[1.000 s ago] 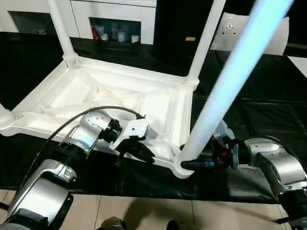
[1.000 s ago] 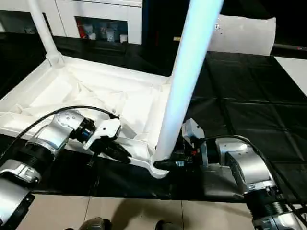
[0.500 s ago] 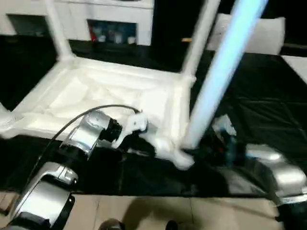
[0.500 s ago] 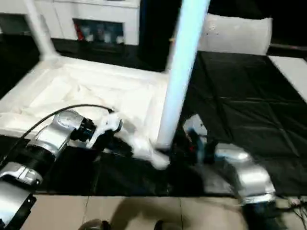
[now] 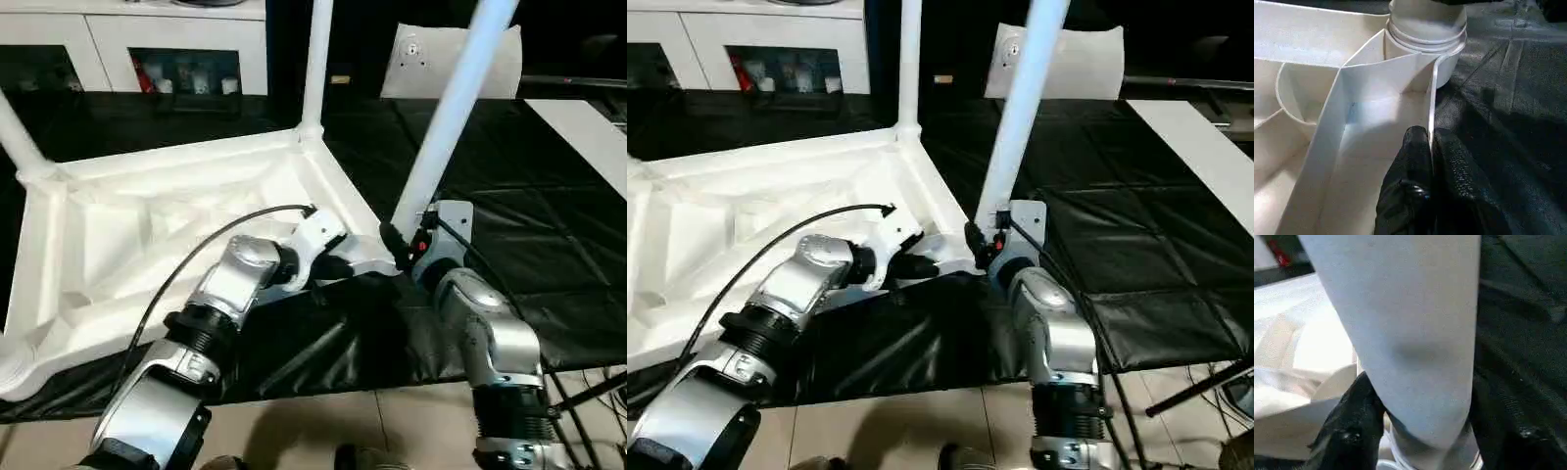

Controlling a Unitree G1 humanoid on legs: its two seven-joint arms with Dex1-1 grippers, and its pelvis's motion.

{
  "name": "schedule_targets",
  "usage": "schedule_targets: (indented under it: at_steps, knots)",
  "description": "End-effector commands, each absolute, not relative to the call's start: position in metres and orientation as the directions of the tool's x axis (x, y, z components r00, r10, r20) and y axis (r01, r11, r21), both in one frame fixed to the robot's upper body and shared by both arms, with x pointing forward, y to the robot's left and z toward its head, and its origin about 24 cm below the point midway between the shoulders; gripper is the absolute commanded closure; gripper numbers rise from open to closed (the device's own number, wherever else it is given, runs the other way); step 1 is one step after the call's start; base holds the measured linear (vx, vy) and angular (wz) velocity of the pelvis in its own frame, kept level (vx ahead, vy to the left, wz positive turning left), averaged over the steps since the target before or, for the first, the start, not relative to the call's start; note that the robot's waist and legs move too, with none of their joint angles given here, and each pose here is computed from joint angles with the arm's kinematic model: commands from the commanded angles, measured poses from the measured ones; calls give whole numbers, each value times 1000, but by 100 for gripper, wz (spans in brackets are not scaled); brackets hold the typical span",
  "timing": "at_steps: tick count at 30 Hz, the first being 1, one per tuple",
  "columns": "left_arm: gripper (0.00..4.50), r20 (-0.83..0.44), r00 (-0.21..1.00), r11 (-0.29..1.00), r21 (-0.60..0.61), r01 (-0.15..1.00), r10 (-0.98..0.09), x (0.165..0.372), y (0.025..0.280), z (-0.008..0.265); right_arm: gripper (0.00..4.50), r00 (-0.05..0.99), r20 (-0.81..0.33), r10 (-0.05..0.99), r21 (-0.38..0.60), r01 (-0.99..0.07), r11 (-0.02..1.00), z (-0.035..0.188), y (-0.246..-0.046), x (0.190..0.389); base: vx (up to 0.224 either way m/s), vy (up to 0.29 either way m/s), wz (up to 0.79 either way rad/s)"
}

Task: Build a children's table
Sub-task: Rotate leg to tighten

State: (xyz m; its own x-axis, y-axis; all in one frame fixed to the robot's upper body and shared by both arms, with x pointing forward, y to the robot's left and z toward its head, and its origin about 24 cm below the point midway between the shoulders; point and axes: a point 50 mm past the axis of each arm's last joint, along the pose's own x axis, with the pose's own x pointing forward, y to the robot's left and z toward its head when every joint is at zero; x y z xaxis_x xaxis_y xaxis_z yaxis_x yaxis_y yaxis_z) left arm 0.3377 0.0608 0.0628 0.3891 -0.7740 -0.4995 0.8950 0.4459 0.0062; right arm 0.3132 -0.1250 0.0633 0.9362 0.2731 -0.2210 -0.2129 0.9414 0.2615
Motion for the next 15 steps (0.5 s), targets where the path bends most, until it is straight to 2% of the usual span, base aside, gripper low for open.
schedule_targets:
  at_steps: [1,2,5,7,8,9,10,12,13,14,15]
  knots:
    - [450,-370,376,396,23,918,-849,332,23,80,154,825,-223,520,386,-415,824,56,-63,302,0,0,0]
    - [450,-379,359,376,31,926,-853,331,30,77,136,829,-196,524,370,-432,822,57,-69,302,0,0,0]
    - [450,-387,339,357,26,934,-857,330,39,75,123,823,-164,545,348,-468,812,59,-75,300,0,0,0]
    - [450,-385,308,324,24,946,-870,328,49,74,104,770,-137,623,280,-573,770,63,-82,294,0,0,0]
    - [450,-388,265,270,42,962,-883,326,58,73,80,714,-126,689,248,-650,719,64,-90,287,0,0,0]
    - [450,-388,265,270,42,962,-883,326,58,73,80,714,-126,689,248,-650,719,64,-90,287,0,0,0]
    - [450,-396,234,238,39,970,-888,325,63,71,80,692,-126,710,228,-677,700,64,-98,285,0,0,0]
    - [450,-424,179,178,41,983,-888,322,72,69,51,659,-140,739,193,-714,673,64,-111,282,0,0,0]
    - [450,-439,158,157,38,987,-884,321,76,68,51,642,-148,752,174,-732,659,64,-117,281,59,-64,1]
    - [450,-462,120,113,43,993,-879,320,82,66,36,595,-167,786,152,-772,617,65,-126,277,0,0,0]
    - [450,-462,120,113,43,993,-879,320,82,66,29,595,-167,786,152,-772,617,65,-126,277,0,0,0]
